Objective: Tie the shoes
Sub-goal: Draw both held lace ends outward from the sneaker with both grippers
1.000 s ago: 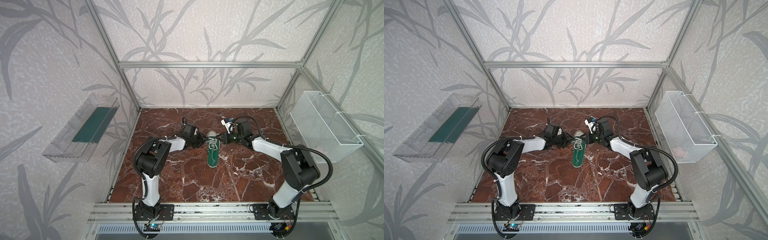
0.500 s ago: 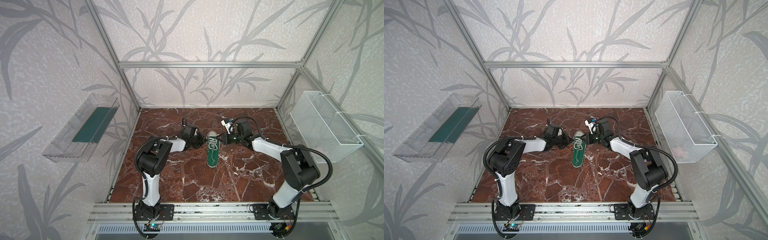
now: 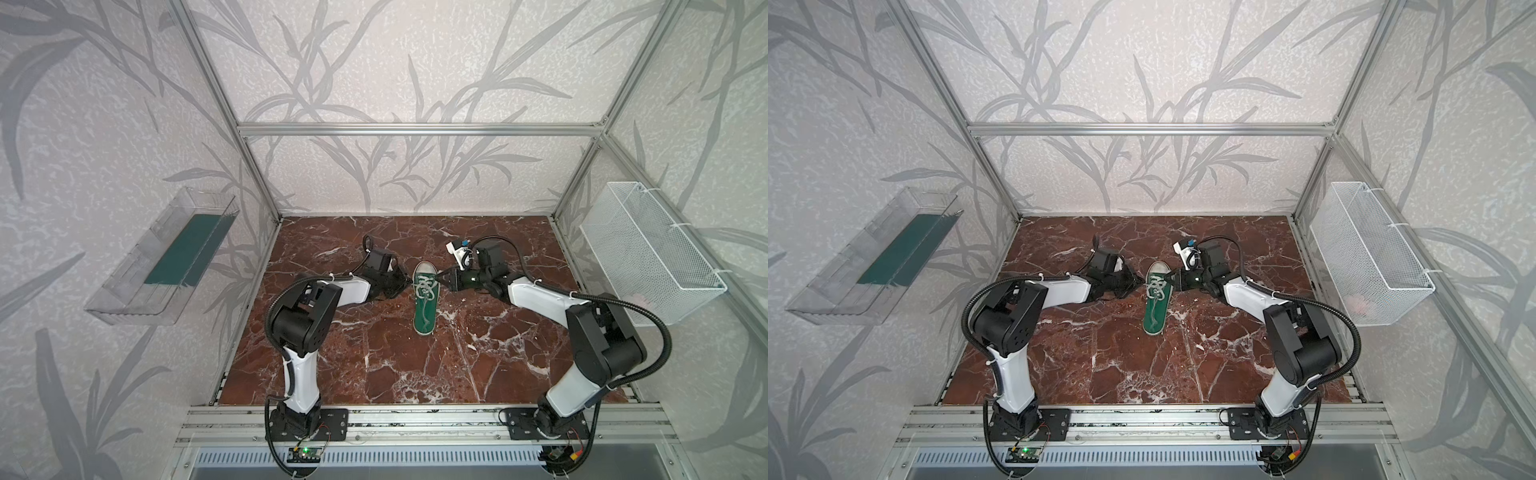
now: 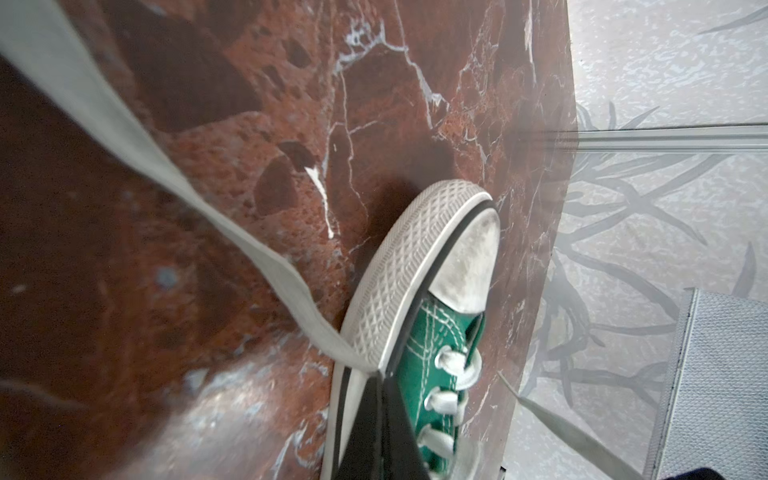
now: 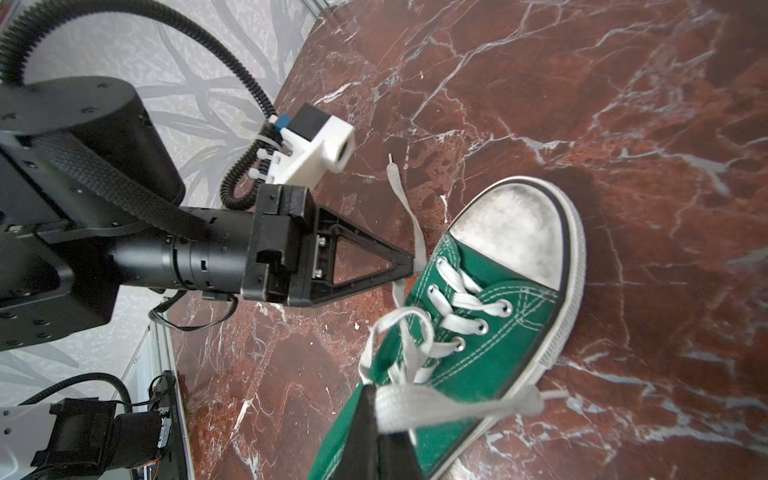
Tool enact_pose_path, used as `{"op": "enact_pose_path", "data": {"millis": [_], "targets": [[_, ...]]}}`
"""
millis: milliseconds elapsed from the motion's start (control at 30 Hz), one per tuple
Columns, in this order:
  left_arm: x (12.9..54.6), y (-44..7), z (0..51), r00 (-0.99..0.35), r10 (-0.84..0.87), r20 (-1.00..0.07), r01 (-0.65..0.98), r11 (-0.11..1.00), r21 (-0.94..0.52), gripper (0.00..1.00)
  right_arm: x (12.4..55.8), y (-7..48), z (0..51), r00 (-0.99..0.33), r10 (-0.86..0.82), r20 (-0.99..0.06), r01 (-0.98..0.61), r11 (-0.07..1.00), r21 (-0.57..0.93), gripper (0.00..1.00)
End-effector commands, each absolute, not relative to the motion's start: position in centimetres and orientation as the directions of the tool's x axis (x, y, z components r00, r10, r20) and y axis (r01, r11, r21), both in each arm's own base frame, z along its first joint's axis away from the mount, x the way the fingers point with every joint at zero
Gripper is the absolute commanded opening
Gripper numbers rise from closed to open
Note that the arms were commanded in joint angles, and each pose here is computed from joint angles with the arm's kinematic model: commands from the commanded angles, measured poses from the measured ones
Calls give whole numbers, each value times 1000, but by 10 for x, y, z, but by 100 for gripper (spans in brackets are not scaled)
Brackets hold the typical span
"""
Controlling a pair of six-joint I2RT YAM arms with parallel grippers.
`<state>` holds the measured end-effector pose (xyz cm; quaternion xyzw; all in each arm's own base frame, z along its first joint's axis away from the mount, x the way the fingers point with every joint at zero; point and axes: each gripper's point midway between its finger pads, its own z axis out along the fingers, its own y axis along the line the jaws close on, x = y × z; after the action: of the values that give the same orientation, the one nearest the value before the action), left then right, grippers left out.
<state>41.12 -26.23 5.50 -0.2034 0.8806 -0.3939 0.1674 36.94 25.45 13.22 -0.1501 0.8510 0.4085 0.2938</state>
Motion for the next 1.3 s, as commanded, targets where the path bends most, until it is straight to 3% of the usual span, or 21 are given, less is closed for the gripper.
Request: {"op": "enact_pose_path", "data": {"millis": [0,367,800,1033,1267], "targets": [[411,-246,78,-853,-473,-223,-186,673,-716,0,369,246,149,-756,13,-654,-507,620,599,0],[402,-221,102,-860,-386,-333,-128,795,-593,0,365,194,140,-771,133,-623,-365,708,604,0],[391,-206,108,-878,-297,-374,-84,868,-490,0,350,127,120,-766,270,-584,-143,813,564,0],[387,-192,113,-876,-255,-409,-71,908,-413,0,339,97,91,-801,334,-497,38,857,515,0],[377,-178,115,-878,-222,-424,-69,935,-347,0,335,84,78,-807,379,-452,121,856,503,0]]}}
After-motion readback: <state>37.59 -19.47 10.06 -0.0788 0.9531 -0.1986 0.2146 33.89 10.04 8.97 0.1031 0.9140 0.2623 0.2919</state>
